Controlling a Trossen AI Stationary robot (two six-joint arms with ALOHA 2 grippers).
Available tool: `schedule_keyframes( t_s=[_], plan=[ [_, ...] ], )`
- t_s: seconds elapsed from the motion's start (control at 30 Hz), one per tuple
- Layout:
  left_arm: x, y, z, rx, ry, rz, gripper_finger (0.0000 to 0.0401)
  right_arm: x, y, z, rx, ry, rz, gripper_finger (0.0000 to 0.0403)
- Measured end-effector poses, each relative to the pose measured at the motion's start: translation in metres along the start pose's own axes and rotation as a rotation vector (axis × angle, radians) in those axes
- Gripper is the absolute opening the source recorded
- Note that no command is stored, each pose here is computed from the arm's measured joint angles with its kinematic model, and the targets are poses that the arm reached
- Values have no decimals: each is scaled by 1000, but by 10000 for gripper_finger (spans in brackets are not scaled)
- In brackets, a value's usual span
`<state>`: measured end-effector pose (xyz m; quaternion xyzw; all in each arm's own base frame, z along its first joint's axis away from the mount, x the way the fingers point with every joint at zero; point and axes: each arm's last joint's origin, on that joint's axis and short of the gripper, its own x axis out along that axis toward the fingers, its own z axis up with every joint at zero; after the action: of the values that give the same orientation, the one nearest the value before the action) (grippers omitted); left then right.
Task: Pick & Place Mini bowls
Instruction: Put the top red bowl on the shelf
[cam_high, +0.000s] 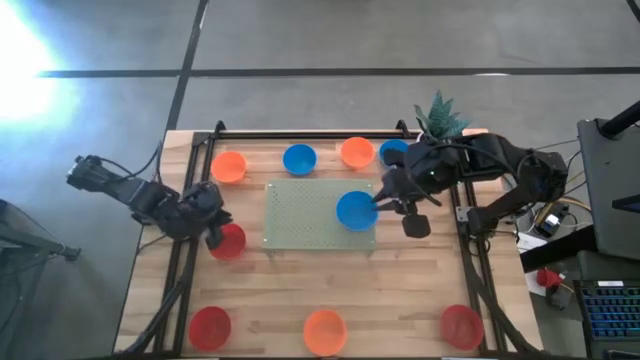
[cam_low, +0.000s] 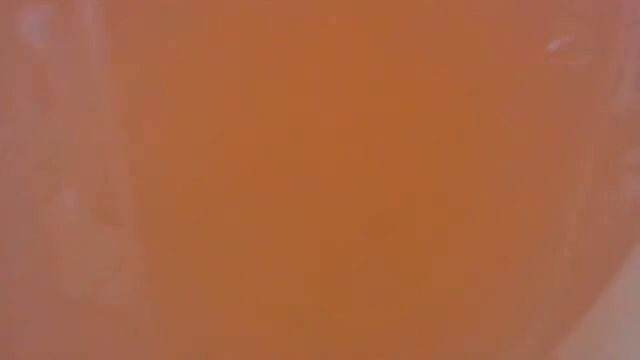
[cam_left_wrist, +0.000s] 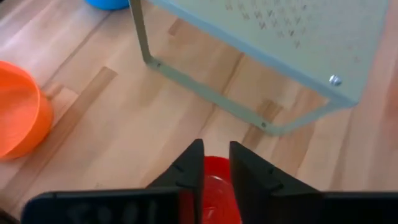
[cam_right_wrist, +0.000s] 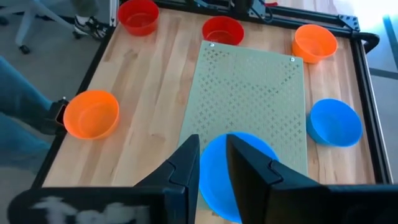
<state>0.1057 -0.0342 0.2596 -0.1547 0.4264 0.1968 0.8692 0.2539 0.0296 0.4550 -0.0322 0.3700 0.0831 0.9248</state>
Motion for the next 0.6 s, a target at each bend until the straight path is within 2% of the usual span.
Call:
schedule_keyframes(
  t_s=[0.17,0.6],
  plan=[
    [14,-2,-7,47,46,54,102,-1,0,0,0,-2,0,71],
    [54,9,-42,-55,235,179,105,0,0,0,0,1,0,68]
  ],
)
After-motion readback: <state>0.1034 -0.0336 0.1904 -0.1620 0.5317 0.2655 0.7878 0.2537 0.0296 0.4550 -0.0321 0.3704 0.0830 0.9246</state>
